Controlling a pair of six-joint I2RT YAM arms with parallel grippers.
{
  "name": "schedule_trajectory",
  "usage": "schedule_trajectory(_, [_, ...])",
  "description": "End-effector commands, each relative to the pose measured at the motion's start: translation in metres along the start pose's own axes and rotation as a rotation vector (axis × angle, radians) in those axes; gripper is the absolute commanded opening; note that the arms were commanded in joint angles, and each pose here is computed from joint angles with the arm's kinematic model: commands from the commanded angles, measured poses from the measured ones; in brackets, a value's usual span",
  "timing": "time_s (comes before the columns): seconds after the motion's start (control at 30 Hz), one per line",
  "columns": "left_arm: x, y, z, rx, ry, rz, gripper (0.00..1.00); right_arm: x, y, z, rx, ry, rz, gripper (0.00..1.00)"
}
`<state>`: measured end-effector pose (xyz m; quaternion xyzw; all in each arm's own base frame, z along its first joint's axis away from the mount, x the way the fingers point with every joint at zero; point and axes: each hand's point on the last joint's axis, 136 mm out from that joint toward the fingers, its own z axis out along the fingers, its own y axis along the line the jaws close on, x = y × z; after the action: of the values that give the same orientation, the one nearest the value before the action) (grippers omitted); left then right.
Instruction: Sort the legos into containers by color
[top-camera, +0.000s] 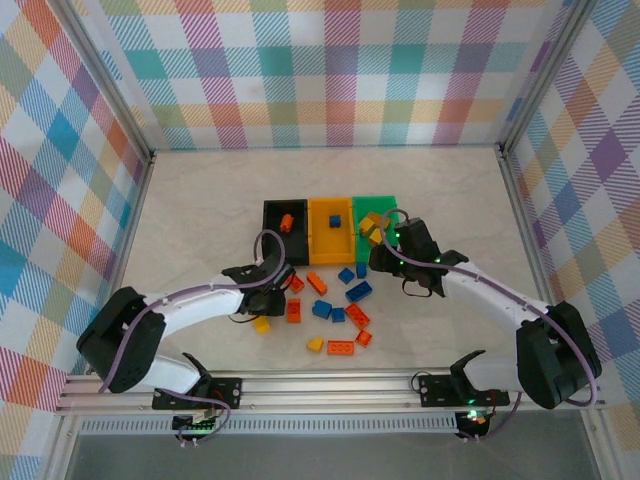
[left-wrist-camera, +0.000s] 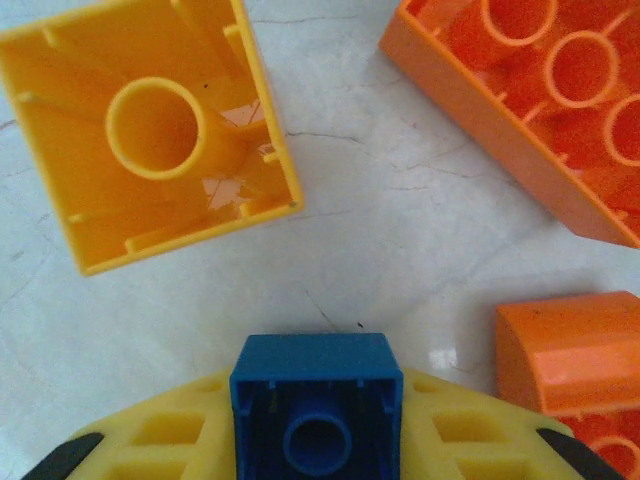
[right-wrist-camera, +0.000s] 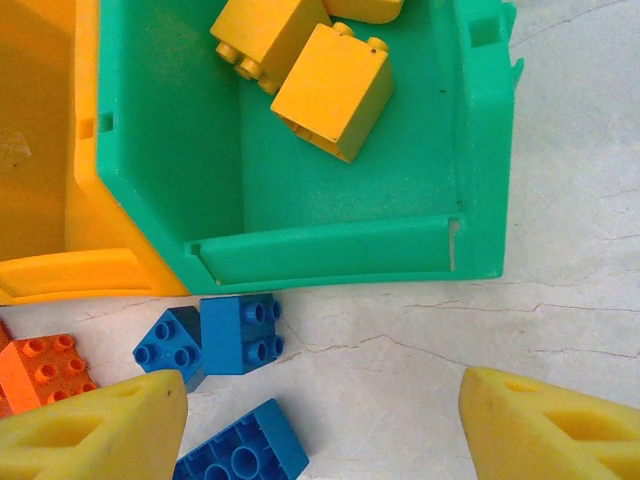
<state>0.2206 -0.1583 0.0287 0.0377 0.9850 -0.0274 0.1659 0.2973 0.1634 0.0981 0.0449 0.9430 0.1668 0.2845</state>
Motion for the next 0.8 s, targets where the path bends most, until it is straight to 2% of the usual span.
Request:
schedule_trajectory(0.0, [-0.011,-0.019,-0.031,0.063,-0.051,0.013,0.30,-0.004,0.004,-0.004,-0.029,-0.026,0.012,0.73])
schedule_trajectory(0.17, [-0.042,-0.069,-0.073,0.199,-0.148,0.035,0.29,-0.004,0.004,-0.006,-0.032,-0.038,0.020,0.73])
schedule_trajectory(0.27, [-0.077,-0.106,-0.086,0.281,-0.197,0.036,0.29,-0.003,0.002,-0.007,-0.024,-0.037,0.019,0.73])
schedule_trajectory(0.4, [-0.121,-0.145,-0.082,0.293,-0.220,0.078,0.28,-0.001,0.000,-0.007,-0.019,-0.028,0.019,0.73])
schedule_trajectory(0.57, [-0.173,-0.146,-0.050,0.226,-0.203,0.037,0.24,0.000,-0.001,-0.010,-0.019,-0.032,0.020,0.73])
schedule_trajectory(0.77, [-0.199,-0.143,-0.026,0.161,-0.192,0.030,0.28,-0.001,-0.001,-0.013,-0.020,-0.038,0.017,0.73])
